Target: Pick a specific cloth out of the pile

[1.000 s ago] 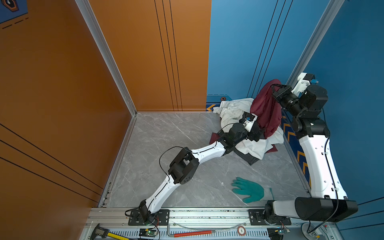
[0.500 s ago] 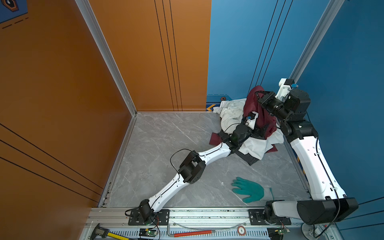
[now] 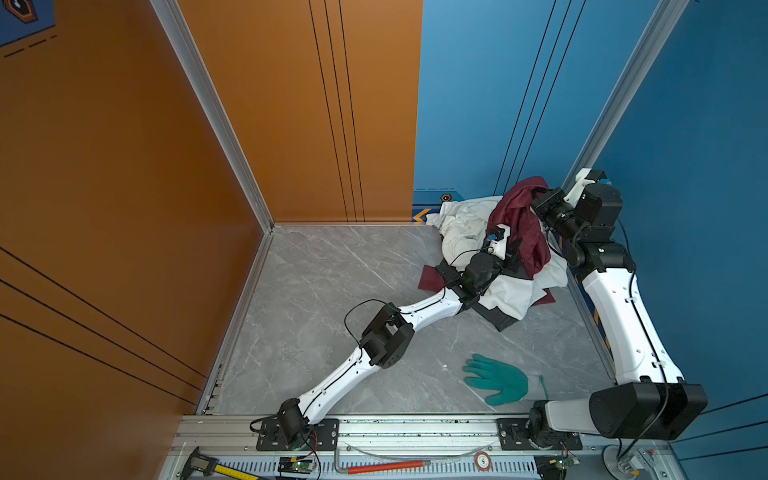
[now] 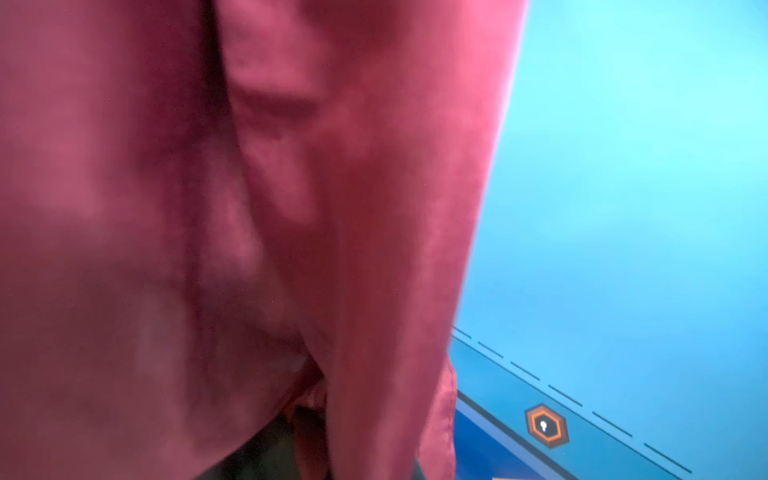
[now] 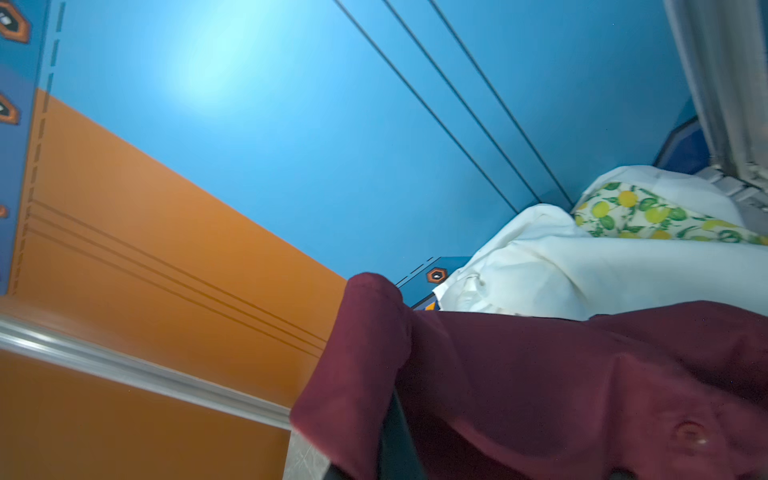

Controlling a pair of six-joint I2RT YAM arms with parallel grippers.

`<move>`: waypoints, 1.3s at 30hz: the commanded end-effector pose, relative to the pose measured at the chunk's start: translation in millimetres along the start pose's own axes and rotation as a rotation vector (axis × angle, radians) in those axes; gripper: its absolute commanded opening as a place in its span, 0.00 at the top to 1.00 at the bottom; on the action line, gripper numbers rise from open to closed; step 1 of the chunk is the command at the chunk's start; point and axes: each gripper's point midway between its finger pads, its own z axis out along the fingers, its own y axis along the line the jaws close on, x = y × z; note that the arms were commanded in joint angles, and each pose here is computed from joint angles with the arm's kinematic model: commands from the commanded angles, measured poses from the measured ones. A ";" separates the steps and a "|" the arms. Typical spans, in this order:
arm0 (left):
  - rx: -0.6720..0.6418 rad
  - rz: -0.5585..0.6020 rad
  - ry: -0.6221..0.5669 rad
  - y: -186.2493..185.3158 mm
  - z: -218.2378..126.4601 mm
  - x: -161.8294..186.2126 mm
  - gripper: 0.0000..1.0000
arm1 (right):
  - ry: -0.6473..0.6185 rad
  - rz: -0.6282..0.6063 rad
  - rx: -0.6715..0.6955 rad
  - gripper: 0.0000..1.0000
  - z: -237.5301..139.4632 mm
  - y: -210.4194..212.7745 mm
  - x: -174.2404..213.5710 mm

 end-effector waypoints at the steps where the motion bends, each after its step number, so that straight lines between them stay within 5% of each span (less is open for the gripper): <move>1: 0.047 -0.040 -0.097 -21.4 -7.7 -53.5 1.00 | -0.027 0.069 0.153 1.00 18.3 -65.5 -4.5; 9: 0.062 -0.073 -0.095 -23.9 -21.8 -59.6 1.00 | 0.103 0.196 0.315 0.98 49.6 -163.6 15.2; 15: 0.058 -0.104 -0.115 -21.6 -21.7 -70.7 1.00 | 0.218 0.158 0.341 0.52 46.4 -180.2 49.1; 23: 0.031 -0.135 -0.108 -14.4 -17.5 -67.3 1.00 | 0.033 -0.018 0.209 0.11 -2.5 -153.6 44.1; 31: 0.027 -0.157 -0.065 -15.6 -11.3 -65.7 1.00 | -0.092 -0.070 0.191 0.01 -35.4 -171.8 64.9; 39: 0.020 -0.188 -0.056 -8.2 -8.5 -77.2 1.00 | -0.143 -0.342 0.115 0.00 -52.2 -161.1 85.6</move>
